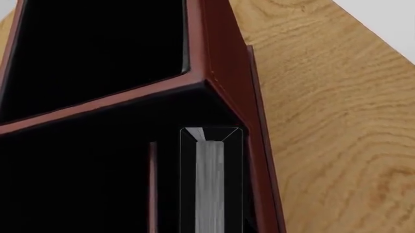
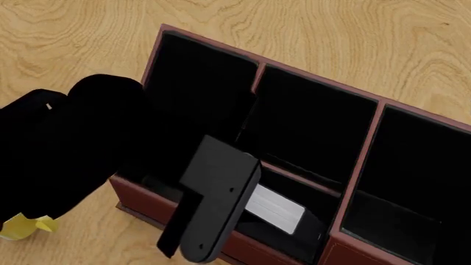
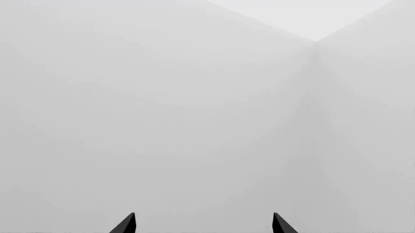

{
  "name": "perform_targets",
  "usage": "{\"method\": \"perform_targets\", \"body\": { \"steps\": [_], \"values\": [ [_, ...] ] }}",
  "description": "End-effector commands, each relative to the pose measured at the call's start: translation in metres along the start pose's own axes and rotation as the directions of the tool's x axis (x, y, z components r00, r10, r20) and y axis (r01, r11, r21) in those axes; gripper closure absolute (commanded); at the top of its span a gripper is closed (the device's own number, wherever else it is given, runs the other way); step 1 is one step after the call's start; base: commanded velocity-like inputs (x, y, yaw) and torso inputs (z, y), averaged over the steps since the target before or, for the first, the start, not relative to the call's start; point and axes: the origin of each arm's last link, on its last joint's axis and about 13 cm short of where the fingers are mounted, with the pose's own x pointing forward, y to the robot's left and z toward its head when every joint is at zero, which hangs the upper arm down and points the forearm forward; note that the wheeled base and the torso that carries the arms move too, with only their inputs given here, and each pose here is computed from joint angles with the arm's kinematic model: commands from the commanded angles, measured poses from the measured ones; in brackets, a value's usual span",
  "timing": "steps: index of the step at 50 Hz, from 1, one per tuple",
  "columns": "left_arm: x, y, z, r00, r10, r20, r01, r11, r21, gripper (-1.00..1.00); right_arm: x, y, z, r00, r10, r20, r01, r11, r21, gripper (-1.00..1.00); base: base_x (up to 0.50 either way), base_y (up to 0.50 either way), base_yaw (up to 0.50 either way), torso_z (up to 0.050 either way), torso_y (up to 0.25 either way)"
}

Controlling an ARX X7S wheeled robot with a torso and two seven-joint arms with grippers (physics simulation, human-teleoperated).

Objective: Pick up the book and place it in the back compartment of the caddy.

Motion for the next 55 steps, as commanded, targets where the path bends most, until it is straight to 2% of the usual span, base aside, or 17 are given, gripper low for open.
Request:
{"method": "perform_targets", "body": {
  "steps": [1, 34, 55],
  "values": [
    [0.005, 0.005, -0.003, 1.000, 0.017, 0.026, -0.016, 1.000, -0.016, 1.00, 0.000, 0.000, -0.003, 1.000, -0.002, -0.008, 0.002, 1.000, -0.005, -1.00, 0.00, 0.00, 0.00, 0.000, 0.000],
    [0.030, 0.008, -0.019, 0.999, -0.010, 0.033, 0.012, 0.999, -0.034, 1.00, 0.001, 0.000, -0.006, 1.000, -0.006, -0.015, 0.006, 1.000, -0.009, -1.00, 0.00, 0.00, 0.00, 0.000, 0.001],
    [0.042, 0.009, -0.017, 0.998, -0.029, 0.049, 0.030, 0.999, -0.030, 1.00, 0.002, -0.001, -0.008, 1.000, -0.008, -0.017, 0.008, 1.000, -0.008, -1.00, 0.00, 0.00, 0.00, 0.000, 0.000]
  ]
}}
